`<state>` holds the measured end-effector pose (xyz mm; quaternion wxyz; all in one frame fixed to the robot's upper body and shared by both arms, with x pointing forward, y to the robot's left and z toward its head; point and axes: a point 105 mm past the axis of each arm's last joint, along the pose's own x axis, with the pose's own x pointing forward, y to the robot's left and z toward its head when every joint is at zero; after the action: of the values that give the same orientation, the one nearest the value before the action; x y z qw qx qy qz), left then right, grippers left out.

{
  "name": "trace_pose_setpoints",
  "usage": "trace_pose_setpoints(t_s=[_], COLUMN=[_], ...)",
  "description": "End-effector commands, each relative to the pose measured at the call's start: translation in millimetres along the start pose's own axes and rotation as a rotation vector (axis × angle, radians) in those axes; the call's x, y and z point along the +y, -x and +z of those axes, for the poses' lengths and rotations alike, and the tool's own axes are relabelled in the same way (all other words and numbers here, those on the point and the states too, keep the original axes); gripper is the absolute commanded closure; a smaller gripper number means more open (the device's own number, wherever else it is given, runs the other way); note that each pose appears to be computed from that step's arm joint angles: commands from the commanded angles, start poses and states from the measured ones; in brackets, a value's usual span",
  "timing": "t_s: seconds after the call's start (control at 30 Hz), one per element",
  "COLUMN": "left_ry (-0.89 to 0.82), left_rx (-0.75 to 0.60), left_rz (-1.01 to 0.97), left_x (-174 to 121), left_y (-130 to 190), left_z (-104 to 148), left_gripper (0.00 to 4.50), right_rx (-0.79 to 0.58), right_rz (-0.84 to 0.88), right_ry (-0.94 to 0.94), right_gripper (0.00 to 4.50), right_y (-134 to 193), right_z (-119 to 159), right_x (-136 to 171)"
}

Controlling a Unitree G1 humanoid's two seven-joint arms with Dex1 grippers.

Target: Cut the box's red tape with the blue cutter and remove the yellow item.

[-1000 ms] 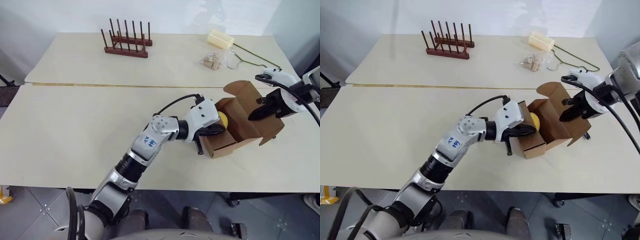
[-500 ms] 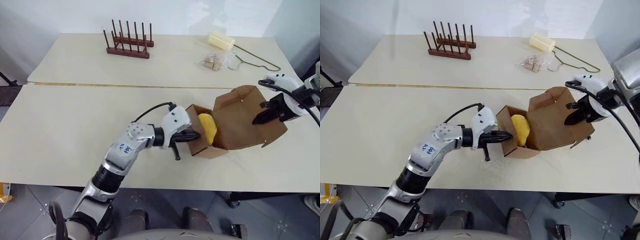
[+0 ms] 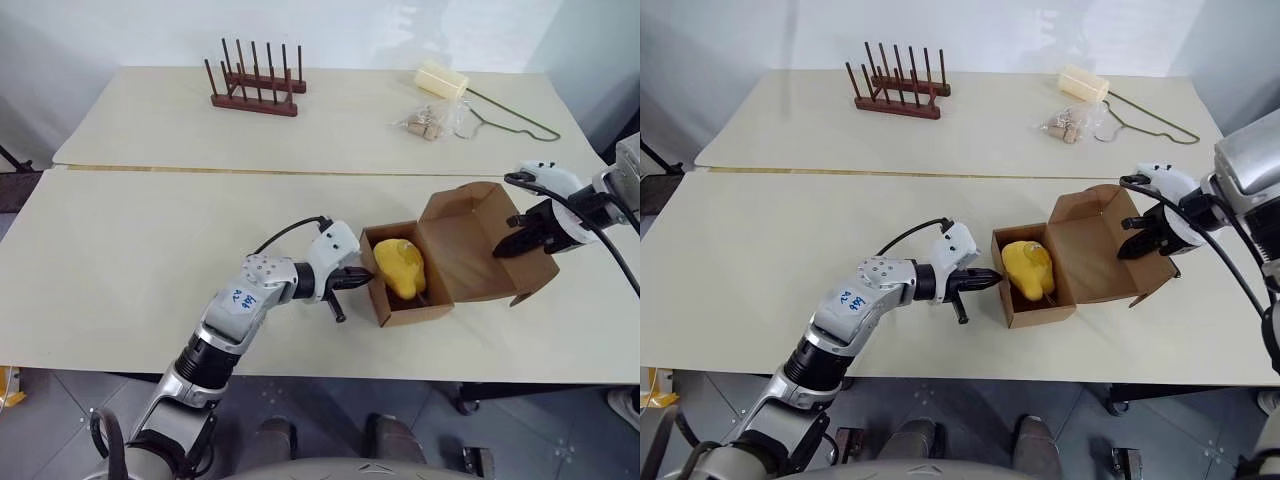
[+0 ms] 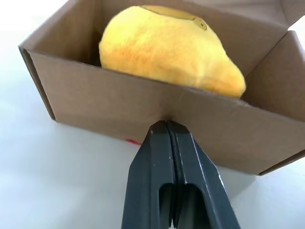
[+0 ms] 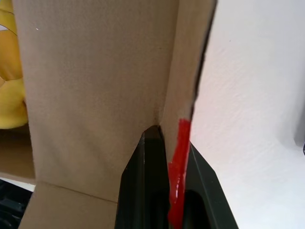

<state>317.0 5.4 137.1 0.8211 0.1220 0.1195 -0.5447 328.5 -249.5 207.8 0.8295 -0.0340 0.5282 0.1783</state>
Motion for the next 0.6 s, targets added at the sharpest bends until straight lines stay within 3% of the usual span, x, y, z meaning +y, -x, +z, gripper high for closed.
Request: trace_pose_setpoints(t_s=[0.03,0.07,0.17,0.3,0.4,0.47,0.53,0.6], left_ry=[0.009,0.02,0.056,0.069,0.142,0.146,0.141,0.135], left_rx=[-0.033,-0.03,-0.011,-0.02,-0.04,-0.01,0.011,0.016], left_rz=[0.016,0.029,0.093,0.217,0.317,0.352,0.349,0.332], left_x=[0.2,2.6,16.2,43.3,66.3,70.5,65.7,56.7], left_y=[9.9,12.8,31.9,73.4,128.4,158.3,185.8,206.2], left_z=[5.7,4.0,-4.1,-9.8,-22.1,-35.1,-49.3,-58.8], left_gripper=[4.5,4.5,3.92,2.7,1.77,1.2,0.54,0.02], right_rx=[-0.048,-0.058,-0.148,-0.309,-0.439,-0.543,-0.684,-0.811], right_rz=[0.049,0.072,0.109,0.187,0.167,0.186,0.376,0.417], right_ry=[0.05,0.053,0.035,0.06,0.182,0.271,0.37,0.458], right_gripper=[3.83,3.49,2.5,1.14,0.11,0.0,0.0,0.0], right_y=[5.9,6.4,17.7,50.9,72.1,84.6,107.9,121.7], right_z=[3.7,3.8,8.1,9.2,5.0,7.8,9.5,13.9], right_x=[10.5,13.8,11.3,7.4,-9.0,-13.4,4.1,10.9])
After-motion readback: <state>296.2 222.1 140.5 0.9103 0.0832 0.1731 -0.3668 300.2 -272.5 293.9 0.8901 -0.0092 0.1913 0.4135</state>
